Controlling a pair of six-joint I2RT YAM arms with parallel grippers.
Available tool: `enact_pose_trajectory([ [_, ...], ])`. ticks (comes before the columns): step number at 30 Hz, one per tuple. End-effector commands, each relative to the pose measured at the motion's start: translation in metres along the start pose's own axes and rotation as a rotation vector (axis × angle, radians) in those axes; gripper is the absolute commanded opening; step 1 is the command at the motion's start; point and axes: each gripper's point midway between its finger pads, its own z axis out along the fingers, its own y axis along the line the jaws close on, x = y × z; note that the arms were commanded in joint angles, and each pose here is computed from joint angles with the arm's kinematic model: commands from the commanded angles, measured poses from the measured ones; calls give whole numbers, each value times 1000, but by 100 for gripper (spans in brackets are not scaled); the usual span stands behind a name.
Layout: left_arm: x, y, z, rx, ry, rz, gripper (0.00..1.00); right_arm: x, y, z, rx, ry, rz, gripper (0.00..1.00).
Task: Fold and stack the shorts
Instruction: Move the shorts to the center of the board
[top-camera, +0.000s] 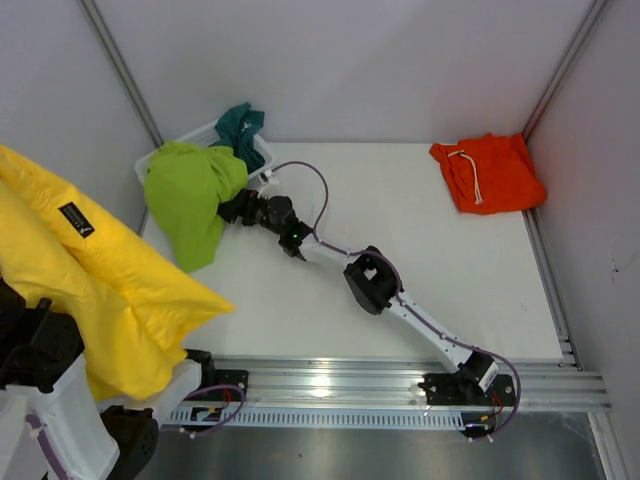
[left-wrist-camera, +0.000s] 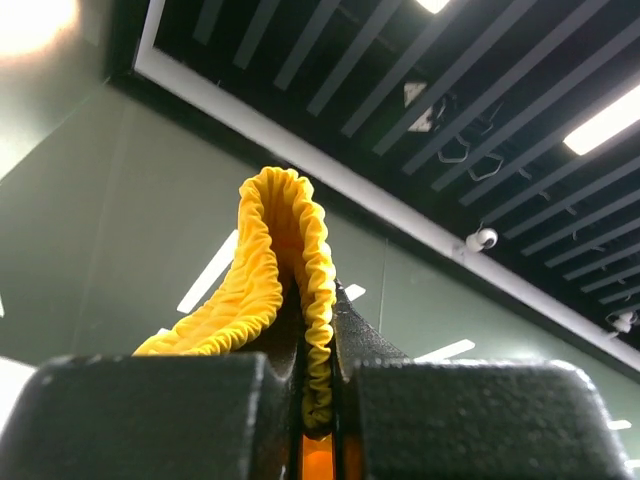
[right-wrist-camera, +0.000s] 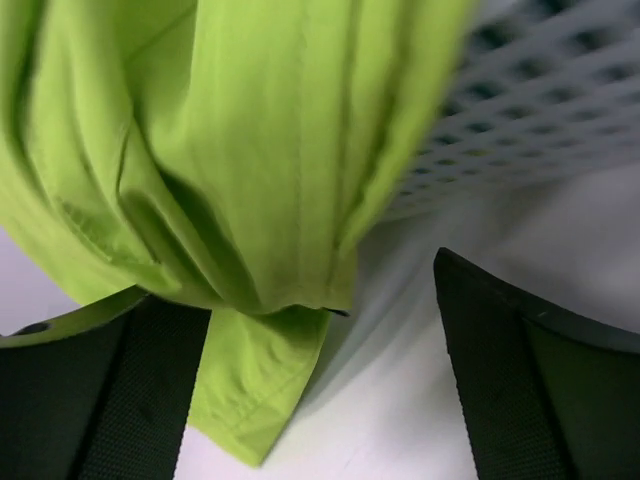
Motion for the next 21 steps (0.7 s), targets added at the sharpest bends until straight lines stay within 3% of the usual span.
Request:
enact_pose_trajectory([
  [1,43,23,-2,-30,74,17,0,-93,9,3,39,-376,30,92],
  [2,50,27,-3,-37,90,20,0,-110,28,1,0,-430,10,99],
  [5,55,28,-3,-38,103,16,0,-121,39,-4,-33,-427,-48,99],
  [7,61,30,-3,-40,119,8,0,-151,70,-15,-94,-436,-63,99],
  [8,62,30,-4,-38,124,2,0,-144,50,-28,-84,-394,-60,100],
  [9,63,29,-5,-33,129,-3,0,-183,93,-43,-147,-428,-79,100],
  [10,66,30,-7,-37,137,-14,0,-195,104,-54,-167,-421,-95,99],
  [11,67,30,-8,-37,139,-20,0,-199,118,-65,-199,-385,-126,99],
  [12,68,29,-9,-32,144,-27,0,-196,102,-78,-154,-331,-136,99],
  [13,71,30,-11,-34,152,-40,0,-222,143,-95,-181,-316,-174,99],
  [15,74,31,-14,-42,159,-62,0,-236,175,-129,-189,-233,-286,99],
  [17,83,37,-19,-60,182,-74,0,-232,175,-153,-133,-145,-323,99],
  [21,107,45,-34,-82,234,-166,0,-230,185,-222,-97,-122,-354,99],
])
